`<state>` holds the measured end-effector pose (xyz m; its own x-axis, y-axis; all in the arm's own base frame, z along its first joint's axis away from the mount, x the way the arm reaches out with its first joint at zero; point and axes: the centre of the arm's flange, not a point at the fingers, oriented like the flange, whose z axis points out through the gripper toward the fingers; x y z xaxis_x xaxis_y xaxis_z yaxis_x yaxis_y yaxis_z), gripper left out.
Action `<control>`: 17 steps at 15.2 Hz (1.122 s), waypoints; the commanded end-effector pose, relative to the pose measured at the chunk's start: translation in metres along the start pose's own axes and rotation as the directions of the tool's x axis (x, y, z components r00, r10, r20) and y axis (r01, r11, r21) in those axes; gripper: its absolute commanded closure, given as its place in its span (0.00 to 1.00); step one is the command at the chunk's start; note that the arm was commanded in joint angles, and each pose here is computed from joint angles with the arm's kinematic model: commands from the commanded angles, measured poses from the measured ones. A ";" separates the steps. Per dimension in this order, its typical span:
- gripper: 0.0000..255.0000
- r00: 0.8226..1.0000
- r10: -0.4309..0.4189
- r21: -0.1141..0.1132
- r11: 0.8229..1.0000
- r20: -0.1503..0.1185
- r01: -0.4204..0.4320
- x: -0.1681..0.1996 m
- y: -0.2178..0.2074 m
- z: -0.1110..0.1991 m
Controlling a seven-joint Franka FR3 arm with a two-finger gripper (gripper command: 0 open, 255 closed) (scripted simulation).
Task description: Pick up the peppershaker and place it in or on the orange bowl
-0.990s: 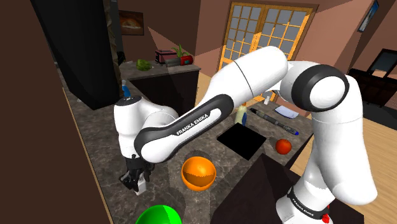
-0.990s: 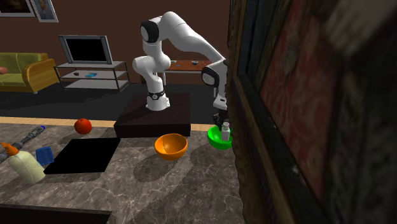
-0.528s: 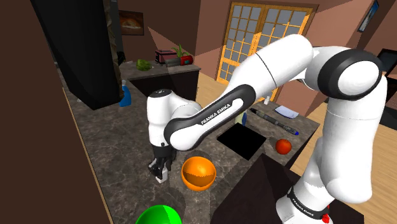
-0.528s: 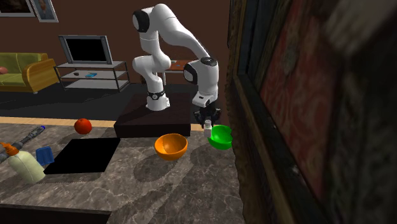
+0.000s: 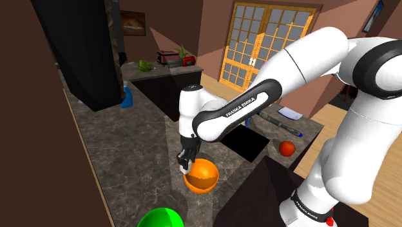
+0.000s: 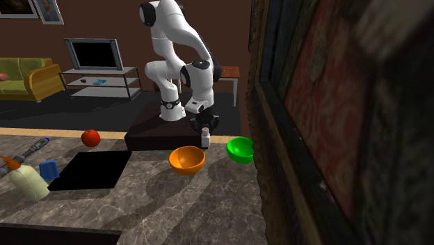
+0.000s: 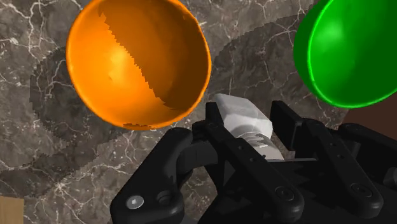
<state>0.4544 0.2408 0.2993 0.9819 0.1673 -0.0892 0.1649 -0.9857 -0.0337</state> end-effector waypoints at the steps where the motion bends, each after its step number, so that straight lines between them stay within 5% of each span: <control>1: 1.00 1.000 -0.001 0.001 1.000 0.000 0.002 -0.010 0.024 0.000; 7: 1.00 1.000 -0.001 0.001 1.000 0.000 0.001 -0.041 0.098 -0.003; 17: 1.00 1.000 -0.002 0.001 1.000 0.000 0.002 -0.036 0.099 0.049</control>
<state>0.4311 0.1372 0.2554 0.9816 0.1686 -0.0893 0.1662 -0.9855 -0.0342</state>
